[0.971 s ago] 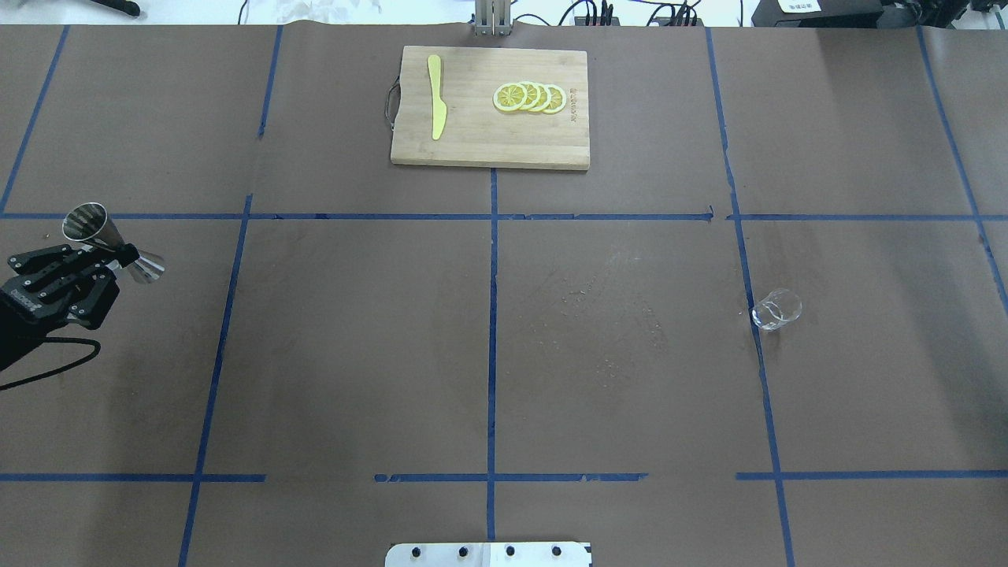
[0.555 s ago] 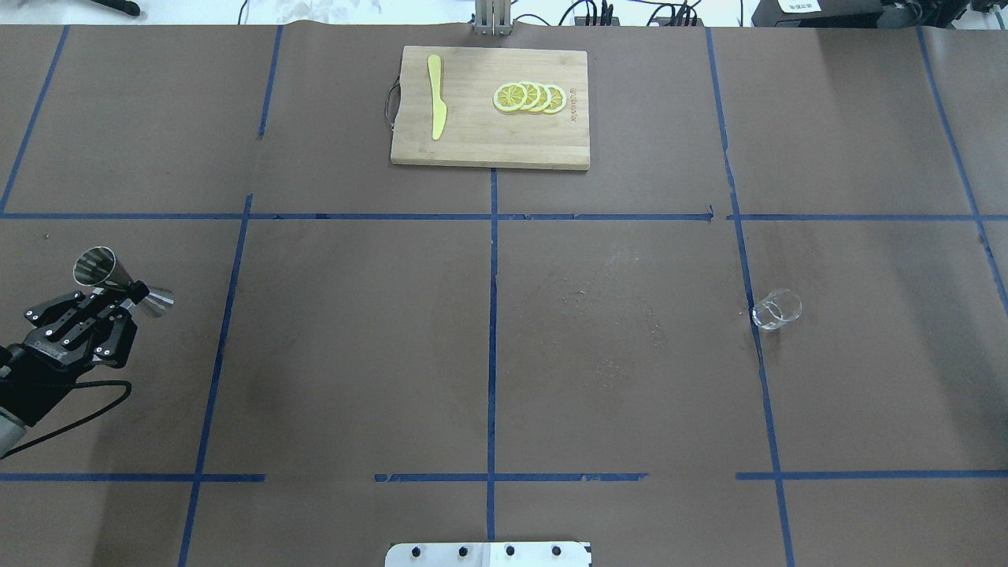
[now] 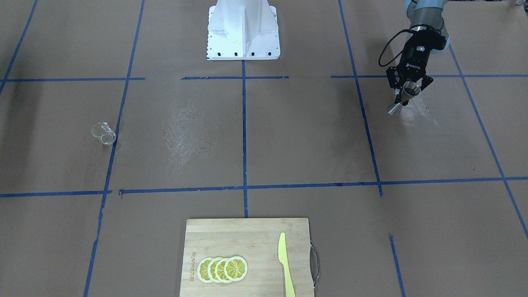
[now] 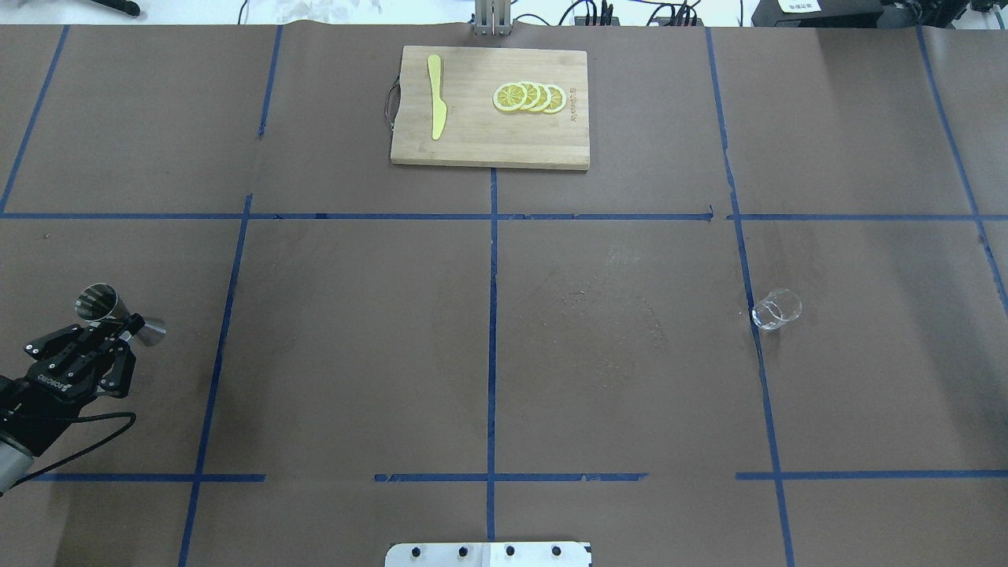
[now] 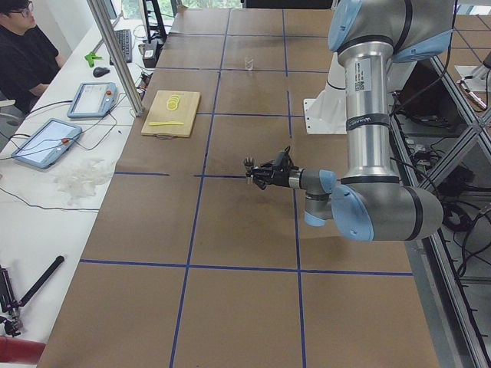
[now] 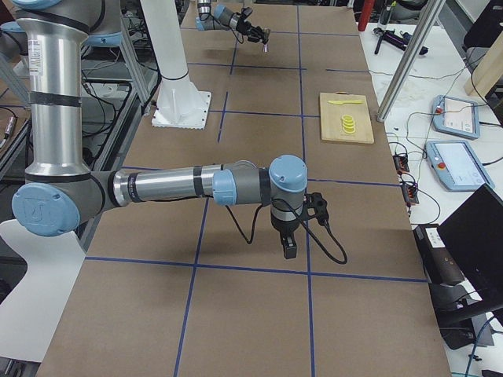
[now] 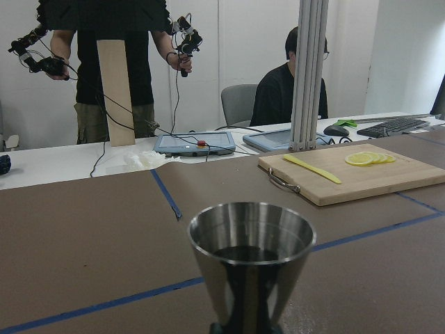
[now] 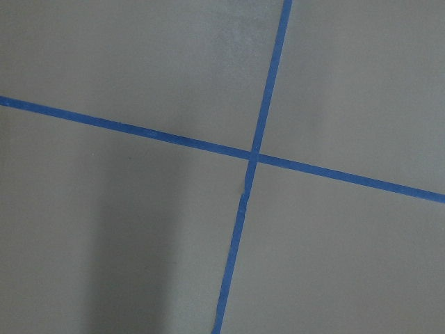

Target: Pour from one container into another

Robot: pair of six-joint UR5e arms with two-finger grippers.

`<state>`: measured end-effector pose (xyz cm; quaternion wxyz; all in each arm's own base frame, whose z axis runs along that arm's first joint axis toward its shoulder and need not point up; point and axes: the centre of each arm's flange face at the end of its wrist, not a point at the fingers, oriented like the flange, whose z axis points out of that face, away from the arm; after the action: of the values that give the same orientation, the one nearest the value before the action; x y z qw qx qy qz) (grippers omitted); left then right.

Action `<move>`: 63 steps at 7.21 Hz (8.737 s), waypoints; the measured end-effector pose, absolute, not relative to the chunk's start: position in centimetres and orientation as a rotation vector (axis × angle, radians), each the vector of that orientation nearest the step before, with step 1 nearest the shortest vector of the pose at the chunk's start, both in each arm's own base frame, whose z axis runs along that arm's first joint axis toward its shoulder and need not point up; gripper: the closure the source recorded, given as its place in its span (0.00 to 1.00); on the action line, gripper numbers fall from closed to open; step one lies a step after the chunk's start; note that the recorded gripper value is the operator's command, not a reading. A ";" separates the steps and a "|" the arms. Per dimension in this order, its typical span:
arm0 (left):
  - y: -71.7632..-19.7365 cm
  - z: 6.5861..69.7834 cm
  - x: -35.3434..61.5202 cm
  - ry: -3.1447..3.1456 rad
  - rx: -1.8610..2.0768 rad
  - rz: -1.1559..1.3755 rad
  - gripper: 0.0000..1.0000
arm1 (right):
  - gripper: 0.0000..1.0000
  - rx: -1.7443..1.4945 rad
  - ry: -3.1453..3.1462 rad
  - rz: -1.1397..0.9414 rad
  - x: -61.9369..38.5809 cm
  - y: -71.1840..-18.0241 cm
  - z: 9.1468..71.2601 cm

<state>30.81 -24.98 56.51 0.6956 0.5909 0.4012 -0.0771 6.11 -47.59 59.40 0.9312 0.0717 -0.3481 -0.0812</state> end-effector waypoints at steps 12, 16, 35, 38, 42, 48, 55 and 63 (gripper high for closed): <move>-23.8 56.6 36.2 0.959 1.293 -0.206 1.00 | 0.00 0.149 -0.711 -0.165 6.2 -47.8 59.3; -23.6 56.7 37.4 0.973 1.282 -0.186 1.00 | 0.00 0.149 -0.711 -0.166 6.2 -47.8 59.3; -23.8 57.9 37.3 0.947 1.284 -0.163 0.80 | 0.00 0.156 -0.709 -0.162 6.5 -47.9 59.1; -23.8 57.9 37.4 0.944 1.285 -0.164 0.74 | 0.00 0.158 -0.708 -0.163 6.5 -48.0 59.0; -23.8 58.2 37.4 0.936 1.287 -0.164 0.68 | 0.00 0.158 -0.708 -0.163 6.5 -48.0 59.0; -23.8 58.2 37.2 0.942 1.289 -0.170 0.04 | 0.00 0.159 -0.708 -0.159 6.7 -47.9 59.1; -24.3 52.7 34.7 1.050 1.349 -0.307 0.00 | 0.00 0.161 -0.706 -0.155 6.9 -48.0 59.0; -30.3 56.1 20.9 0.972 1.486 0.014 0.01 | 0.00 0.161 -0.708 -0.156 6.8 -48.0 59.0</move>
<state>20.89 -30.34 56.05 0.6311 0.6491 0.4248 0.0061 6.84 -48.03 59.00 0.9319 0.0785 -0.3458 -0.0761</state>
